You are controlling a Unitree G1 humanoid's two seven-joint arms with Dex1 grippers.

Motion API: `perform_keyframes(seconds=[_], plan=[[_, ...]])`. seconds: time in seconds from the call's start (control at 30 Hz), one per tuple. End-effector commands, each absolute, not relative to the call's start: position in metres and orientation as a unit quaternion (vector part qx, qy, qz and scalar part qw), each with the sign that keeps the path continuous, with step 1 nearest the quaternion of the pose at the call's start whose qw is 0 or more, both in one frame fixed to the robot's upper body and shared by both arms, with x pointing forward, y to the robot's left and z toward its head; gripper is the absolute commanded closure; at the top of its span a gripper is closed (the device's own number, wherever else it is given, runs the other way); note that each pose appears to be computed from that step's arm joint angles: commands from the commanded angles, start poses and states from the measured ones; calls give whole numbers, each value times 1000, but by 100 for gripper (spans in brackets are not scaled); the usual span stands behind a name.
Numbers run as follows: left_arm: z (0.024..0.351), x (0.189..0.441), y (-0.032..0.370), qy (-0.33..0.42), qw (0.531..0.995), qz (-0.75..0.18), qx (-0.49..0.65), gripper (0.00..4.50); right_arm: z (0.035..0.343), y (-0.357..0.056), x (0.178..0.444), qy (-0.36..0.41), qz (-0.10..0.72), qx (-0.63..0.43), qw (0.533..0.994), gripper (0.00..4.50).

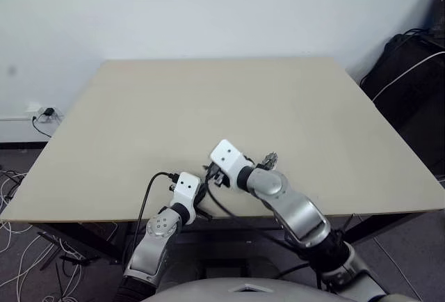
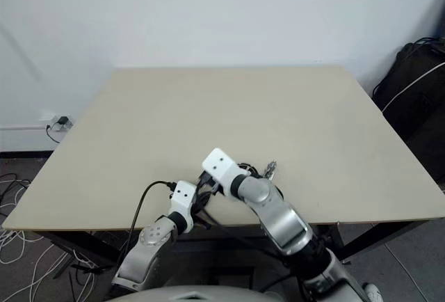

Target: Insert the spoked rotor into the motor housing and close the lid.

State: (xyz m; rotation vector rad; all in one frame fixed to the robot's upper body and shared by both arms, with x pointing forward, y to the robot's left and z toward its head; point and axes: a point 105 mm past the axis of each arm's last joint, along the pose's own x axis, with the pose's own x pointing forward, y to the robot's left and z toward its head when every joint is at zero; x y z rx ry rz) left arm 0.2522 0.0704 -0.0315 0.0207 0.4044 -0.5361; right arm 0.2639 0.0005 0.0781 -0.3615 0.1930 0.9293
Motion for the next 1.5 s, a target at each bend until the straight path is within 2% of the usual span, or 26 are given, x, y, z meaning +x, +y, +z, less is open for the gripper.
perform_keyframes(seconds=[0.03,0.2,0.3,0.33,0.43,0.53,0.67,0.73,0.83,1.0,1.1,1.2,1.33,1.5], plan=[[-15,259,65,165,947,-277,11,450,117,10,254,-2,476,-104,873,247],[-13,260,65,160,946,-280,17,450,152,4,247,-89,470,-14,878,247],[-12,262,66,156,948,-276,22,450,171,-14,259,-137,396,26,908,247],[-12,262,67,156,948,-276,22,450,175,-21,263,-153,366,30,918,247],[-12,263,66,155,948,-278,24,450,180,-72,295,-190,154,12,970,247],[-13,263,66,157,946,-282,26,450,168,-106,309,-174,18,-41,984,247],[-14,264,64,159,944,-287,27,450,149,-152,314,-144,-130,-168,967,247],[-14,264,63,159,944,-289,28,450,129,-181,314,-87,-195,-228,950,247],[-14,264,63,159,943,-289,28,450,105,-212,307,-4,-259,-241,935,247],[-14,263,64,161,943,-289,29,450,66,-224,295,133,-231,-259,928,247],[-14,263,65,161,943,-288,30,450,46,-214,287,207,-156,-254,932,247],[-14,263,66,162,943,-289,31,450,36,-201,279,253,-91,-242,932,308],[-14,263,66,163,942,-291,32,450,34,-180,272,282,-9,-212,936,438],[-15,262,65,164,942,-293,31,450,45,-163,272,268,47,-179,946,445]])
